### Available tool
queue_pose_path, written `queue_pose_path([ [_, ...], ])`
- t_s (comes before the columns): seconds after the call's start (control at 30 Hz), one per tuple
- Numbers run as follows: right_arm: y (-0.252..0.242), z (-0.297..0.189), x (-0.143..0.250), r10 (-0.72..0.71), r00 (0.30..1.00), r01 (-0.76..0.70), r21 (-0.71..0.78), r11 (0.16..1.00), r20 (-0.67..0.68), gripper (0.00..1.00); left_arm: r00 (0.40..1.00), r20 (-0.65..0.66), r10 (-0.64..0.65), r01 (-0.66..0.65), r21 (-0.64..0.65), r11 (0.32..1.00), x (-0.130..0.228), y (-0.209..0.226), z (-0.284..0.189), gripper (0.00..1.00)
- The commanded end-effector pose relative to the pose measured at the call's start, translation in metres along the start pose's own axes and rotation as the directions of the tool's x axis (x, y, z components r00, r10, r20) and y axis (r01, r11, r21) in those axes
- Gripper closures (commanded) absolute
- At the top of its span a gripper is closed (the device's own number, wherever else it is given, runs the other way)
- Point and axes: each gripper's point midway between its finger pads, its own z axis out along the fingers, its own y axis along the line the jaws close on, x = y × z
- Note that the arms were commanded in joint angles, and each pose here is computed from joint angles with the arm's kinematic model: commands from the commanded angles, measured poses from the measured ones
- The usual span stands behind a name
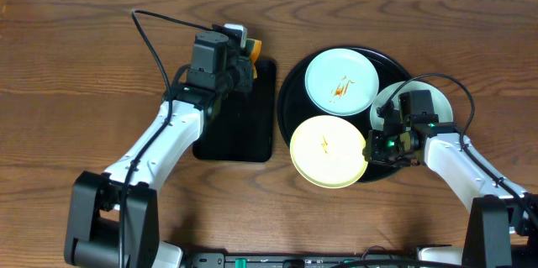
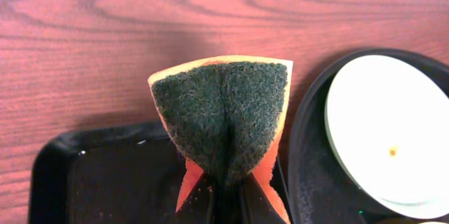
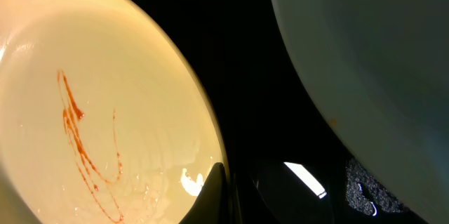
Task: Clean dirty plates on tray and stack at the side
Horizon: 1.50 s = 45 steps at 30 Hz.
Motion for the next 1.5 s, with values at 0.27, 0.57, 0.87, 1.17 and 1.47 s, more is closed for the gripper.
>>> queue_pose_path([
  [0.27, 0.0032, 0.0005, 0.0009, -0.007, 1.0, 0.007, -0.006, 1.0, -0.005, 0.99, 0.995, 0.092, 0.027, -0.027, 0.0, 1.0, -0.0295, -0.0043, -0.0236, 0.92],
  [0.57, 0.0031, 0.0005, 0.0009, -0.007, 1.0, 0.007, -0.006, 1.0, -0.005, 0.99, 0.995, 0.092, 0.027, -0.027, -0.001, 1.0, -0.0294, -0.0042, -0.0236, 0.92],
  [0.87, 0.0031, 0.0005, 0.0008, -0.007, 1.0, 0.007, -0.006, 1.0, -0.005, 0.99, 0.995, 0.092, 0.027, -0.027, 0.0, 1.0, -0.0295, -0.0043, -0.0236, 0.93],
  [1.17, 0.0031, 0.0005, 0.0008, -0.007, 1.0, 0.007, -0.006, 1.0, -0.005, 0.99, 0.995, 0.093, 0.027, -0.027, 0.0, 1.0, -0.0296, -0.0043, -0.0237, 0.93],
  [1.47, 0.0031, 0.0005, 0.0008, -0.007, 1.0, 0.007, -0.006, 1.0, -0.005, 0.99, 0.995, 0.101, 0.028, -0.028, 0.001, 1.0, -0.0315, -0.0046, -0.0238, 0.93],
])
